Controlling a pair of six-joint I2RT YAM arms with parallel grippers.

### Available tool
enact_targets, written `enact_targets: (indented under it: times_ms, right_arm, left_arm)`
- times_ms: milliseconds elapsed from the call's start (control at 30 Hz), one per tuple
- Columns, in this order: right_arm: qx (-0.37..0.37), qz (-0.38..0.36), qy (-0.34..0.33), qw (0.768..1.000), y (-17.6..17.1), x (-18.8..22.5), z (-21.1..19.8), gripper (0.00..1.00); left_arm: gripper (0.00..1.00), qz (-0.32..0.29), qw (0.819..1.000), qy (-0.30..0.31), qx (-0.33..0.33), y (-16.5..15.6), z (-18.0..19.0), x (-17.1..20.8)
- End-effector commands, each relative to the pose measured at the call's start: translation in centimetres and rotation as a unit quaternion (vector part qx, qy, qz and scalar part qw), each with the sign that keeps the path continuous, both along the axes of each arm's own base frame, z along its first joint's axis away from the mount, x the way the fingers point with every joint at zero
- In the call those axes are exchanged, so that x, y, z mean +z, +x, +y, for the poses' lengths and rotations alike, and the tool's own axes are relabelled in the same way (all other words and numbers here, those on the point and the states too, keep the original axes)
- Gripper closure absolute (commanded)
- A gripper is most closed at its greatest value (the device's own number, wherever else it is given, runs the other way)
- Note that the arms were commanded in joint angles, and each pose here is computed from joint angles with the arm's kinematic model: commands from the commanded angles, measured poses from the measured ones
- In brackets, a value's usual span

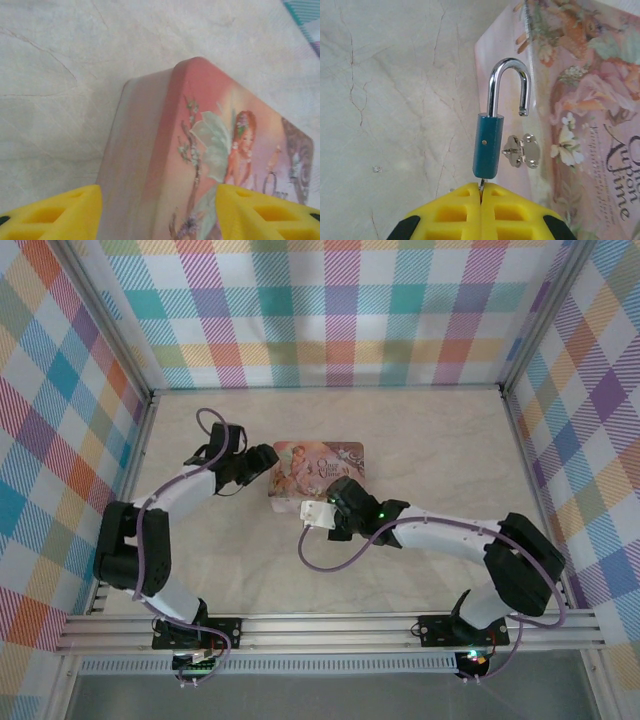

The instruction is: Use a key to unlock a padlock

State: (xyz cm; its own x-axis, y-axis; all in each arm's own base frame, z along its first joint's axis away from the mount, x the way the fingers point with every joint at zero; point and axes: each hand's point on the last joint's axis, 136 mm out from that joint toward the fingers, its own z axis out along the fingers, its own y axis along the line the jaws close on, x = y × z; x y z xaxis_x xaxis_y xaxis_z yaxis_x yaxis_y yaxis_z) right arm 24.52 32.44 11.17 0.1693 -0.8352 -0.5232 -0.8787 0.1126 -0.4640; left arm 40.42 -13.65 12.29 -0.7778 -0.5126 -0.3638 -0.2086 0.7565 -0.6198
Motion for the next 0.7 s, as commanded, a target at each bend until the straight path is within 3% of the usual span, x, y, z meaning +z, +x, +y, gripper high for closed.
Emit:
enact_targets:
  times_ms: [0,367,667]
  right_arm:
    - [-0.013,0.002,0.043,0.999,-0.4,2.1,0.2,1.00]
    - [-0.078,0.004,0.108,0.991,0.0,5.6,-1.1,1.00]
    - [-0.214,0.049,0.158,0.963,2.7,8.4,-5.9,1.00]
  left_arm:
    - [0.38,-0.021,0.999,-0.026,-0.008,-1.2,0.0,2.0]
    - [0.35,-0.034,0.989,-0.089,-0.117,-7.6,-2.9,6.5]
    - [0.35,-0.001,0.976,-0.090,-0.198,-13.1,-5.8,6.3]
